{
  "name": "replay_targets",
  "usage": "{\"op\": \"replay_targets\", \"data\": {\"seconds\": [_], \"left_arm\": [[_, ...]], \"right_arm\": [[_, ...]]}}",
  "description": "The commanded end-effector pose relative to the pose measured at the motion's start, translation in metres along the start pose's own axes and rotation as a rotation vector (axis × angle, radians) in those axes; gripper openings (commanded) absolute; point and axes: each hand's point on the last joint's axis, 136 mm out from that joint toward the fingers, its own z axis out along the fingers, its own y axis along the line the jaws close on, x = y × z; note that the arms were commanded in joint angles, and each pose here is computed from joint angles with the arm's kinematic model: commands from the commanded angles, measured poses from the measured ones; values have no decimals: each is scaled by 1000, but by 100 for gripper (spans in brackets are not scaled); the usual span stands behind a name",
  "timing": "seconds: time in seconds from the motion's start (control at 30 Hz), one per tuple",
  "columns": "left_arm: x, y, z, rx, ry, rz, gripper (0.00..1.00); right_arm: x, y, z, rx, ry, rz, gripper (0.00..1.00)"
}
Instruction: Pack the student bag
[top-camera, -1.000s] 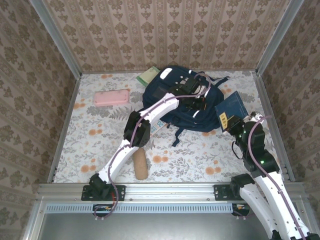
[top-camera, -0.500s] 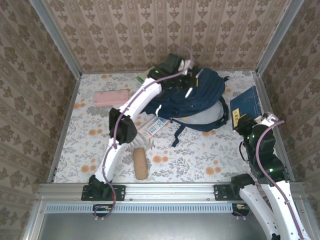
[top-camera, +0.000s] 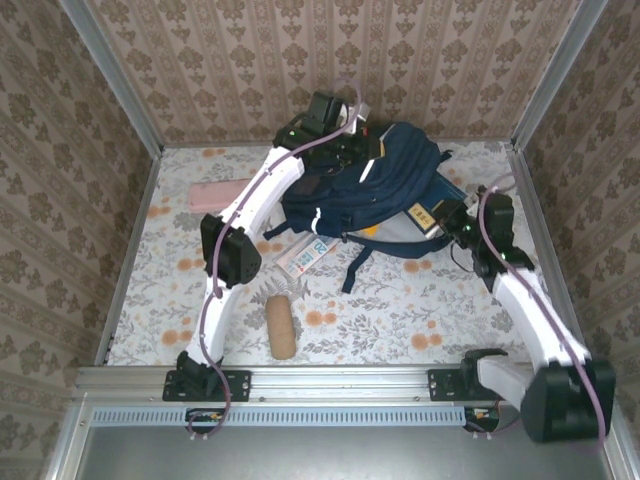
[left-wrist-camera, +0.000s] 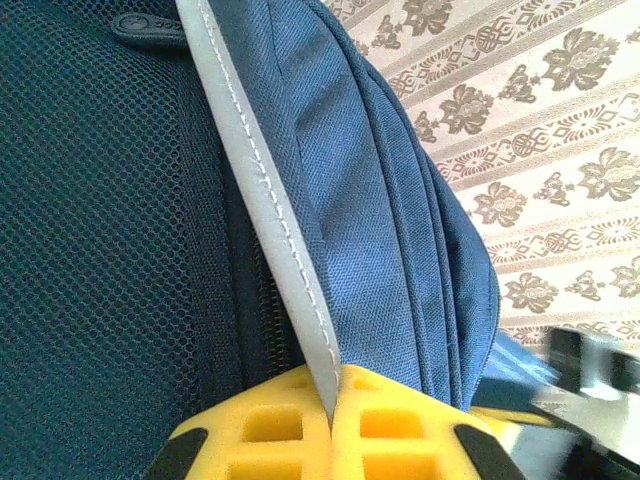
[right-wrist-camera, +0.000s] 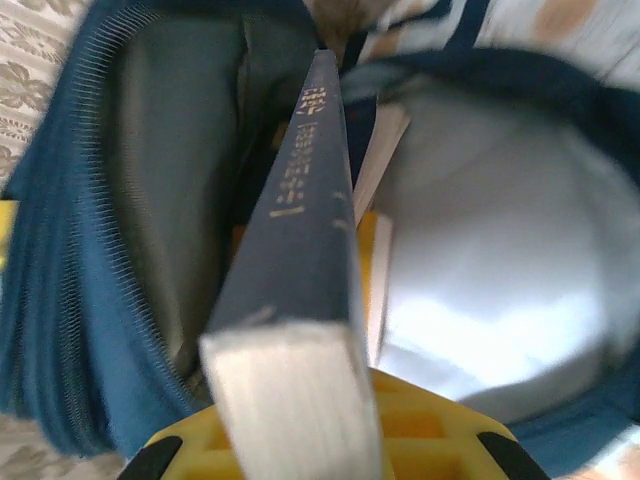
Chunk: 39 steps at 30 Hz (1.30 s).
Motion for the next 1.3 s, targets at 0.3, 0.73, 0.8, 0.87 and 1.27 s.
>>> {"op": "replay_targets", "data": {"seconds": [0.3, 0.73, 0.8, 0.87, 1.27], "left_arm": [[-35, -67, -41, 208, -105, 76, 0], [-43, -47, -41, 187, -117, 35, 0], [-42, -42, -39, 181, -113, 30, 0], [-42, -38, -36, 176, -109, 23, 0], [-53, -16, -44, 136, -132, 5, 0]], "right_arm": [[21, 78, 114, -561, 249, 109, 0], [54, 11, 167, -70, 176, 3, 78], [40, 0, 145, -27, 126, -32, 81], [30, -5, 124, 1, 96, -64, 86], [95, 48, -11, -2, 21, -607, 87]]}}
